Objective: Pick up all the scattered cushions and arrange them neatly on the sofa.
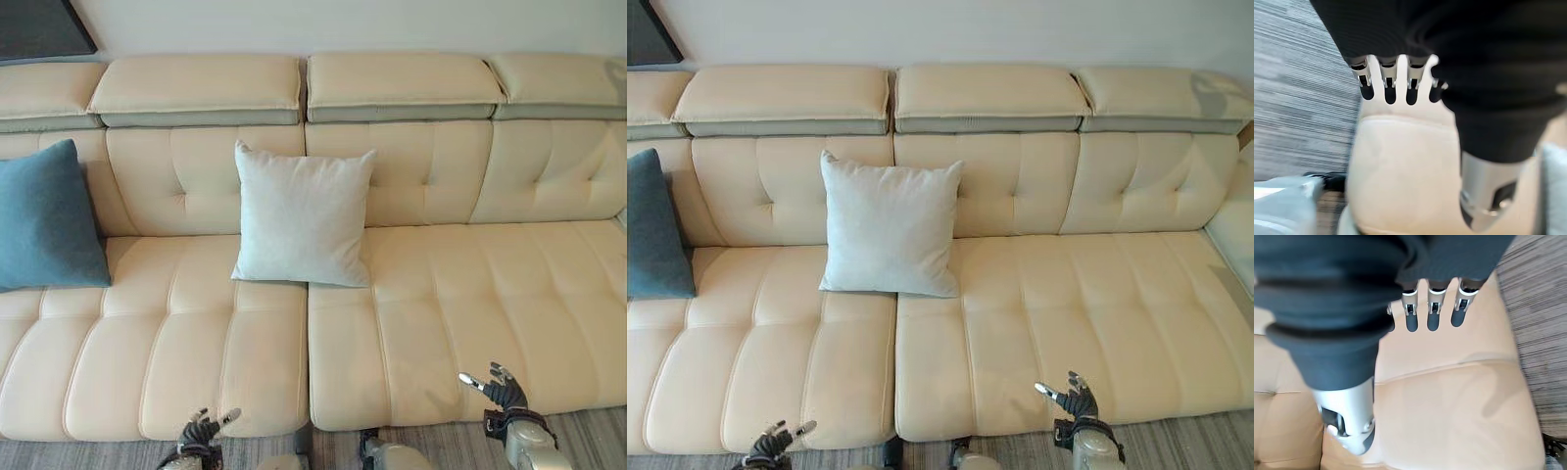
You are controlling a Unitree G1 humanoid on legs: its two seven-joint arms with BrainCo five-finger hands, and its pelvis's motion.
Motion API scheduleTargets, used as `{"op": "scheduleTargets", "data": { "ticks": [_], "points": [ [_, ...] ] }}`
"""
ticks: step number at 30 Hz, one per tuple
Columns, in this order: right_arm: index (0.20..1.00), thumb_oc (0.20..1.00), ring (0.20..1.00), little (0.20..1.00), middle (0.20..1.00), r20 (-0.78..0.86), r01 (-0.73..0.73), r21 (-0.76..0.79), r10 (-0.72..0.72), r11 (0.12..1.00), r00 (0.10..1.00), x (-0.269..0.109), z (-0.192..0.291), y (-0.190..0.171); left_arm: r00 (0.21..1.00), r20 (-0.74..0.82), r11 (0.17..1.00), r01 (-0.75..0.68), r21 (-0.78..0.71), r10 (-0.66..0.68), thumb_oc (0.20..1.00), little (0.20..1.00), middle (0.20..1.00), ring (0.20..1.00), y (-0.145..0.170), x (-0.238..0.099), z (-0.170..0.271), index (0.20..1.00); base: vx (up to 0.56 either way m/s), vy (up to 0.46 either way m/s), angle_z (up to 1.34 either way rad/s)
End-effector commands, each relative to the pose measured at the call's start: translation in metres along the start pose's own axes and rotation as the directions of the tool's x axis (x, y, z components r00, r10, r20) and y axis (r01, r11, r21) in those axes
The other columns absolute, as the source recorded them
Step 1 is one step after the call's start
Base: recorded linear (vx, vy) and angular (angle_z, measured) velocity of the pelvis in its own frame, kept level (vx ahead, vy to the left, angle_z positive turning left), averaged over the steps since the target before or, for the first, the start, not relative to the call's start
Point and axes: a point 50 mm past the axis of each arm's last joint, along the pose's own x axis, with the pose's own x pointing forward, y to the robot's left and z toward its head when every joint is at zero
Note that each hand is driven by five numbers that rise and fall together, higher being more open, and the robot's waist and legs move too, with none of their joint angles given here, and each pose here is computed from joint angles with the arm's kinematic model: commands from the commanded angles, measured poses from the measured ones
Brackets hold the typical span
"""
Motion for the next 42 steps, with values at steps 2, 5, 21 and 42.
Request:
{"op": "scheduleTargets", "data": {
  "ticks": [2, 5, 21, 42],
  "points": [
    [1.0, 1.0, 1.0, 1.0, 1.0, 0.059, 0.009, -0.028, -0.008, 1.0, 0.998, 0.007, 0.019, -0.001, 0.998, 0.065, 0.997, 0.005, 0.083, -0.01, 1.0, 1.0, 1.0, 1.0, -0.003, 0.003, 0.018, 1.0, -0.12, 0.086, -0.03],
    [1.0, 1.0, 1.0, 1.0, 1.0, 0.044, 0.006, -0.031, -0.004, 0.999, 0.999, 0.01, 0.018, 0.003, 0.996, 0.09, 0.998, -0.001, 0.059, -0.004, 1.0, 1.0, 1.0, 1.0, -0.005, 0.004, 0.024, 1.0, -0.18, 0.079, -0.08],
    [1.0, 1.0, 1.0, 1.0, 1.0, -0.075, -0.046, -0.181, 0.033, 0.982, 0.997, 0.008, -0.01, 0.012, 0.996, 0.084, 0.999, -0.043, 0.012, 0.042, 1.0, 1.0, 1.0, 1.0, 0.006, 0.004, 0.022, 1.0, -0.16, -0.111, -0.18],
    [1.0, 1.0, 1.0, 1.0, 1.0, -0.144, -0.066, -0.209, 0.036, 0.976, 0.989, 0.003, -0.029, 0.013, 0.997, 0.074, 0.994, 0.026, 0.109, -0.035, 1.0, 1.0, 1.0, 1.0, -0.014, 0.001, 0.015, 1.0, -0.15, -0.108, 0.04]
  ]
}}
